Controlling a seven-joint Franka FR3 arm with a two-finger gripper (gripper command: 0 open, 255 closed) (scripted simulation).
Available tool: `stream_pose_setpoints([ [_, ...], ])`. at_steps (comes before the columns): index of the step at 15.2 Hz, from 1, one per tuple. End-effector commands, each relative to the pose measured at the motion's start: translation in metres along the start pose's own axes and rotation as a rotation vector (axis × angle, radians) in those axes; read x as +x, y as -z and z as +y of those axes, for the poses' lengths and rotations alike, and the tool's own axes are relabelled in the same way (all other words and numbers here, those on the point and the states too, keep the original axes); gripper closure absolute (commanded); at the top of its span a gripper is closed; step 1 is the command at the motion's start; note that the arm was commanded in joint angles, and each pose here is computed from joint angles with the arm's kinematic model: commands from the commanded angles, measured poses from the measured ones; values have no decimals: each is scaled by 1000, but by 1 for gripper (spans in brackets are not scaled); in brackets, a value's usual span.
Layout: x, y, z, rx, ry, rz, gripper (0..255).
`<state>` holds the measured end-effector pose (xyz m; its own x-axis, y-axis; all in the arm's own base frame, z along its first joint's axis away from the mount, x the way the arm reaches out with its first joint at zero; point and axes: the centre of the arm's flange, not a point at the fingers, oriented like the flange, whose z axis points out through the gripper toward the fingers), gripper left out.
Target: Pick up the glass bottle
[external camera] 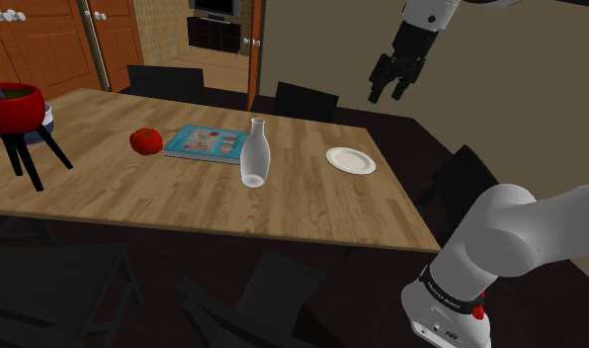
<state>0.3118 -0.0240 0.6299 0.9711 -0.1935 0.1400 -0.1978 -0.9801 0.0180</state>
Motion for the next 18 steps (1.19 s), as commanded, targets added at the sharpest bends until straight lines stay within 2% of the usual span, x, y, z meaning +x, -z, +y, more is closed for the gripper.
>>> stream_pose_setpoints([
  [1, 0, 0, 0, 0, 0, 0, 0],
  [18, 180, -112, -89, 2, 33, -45, 0],
])
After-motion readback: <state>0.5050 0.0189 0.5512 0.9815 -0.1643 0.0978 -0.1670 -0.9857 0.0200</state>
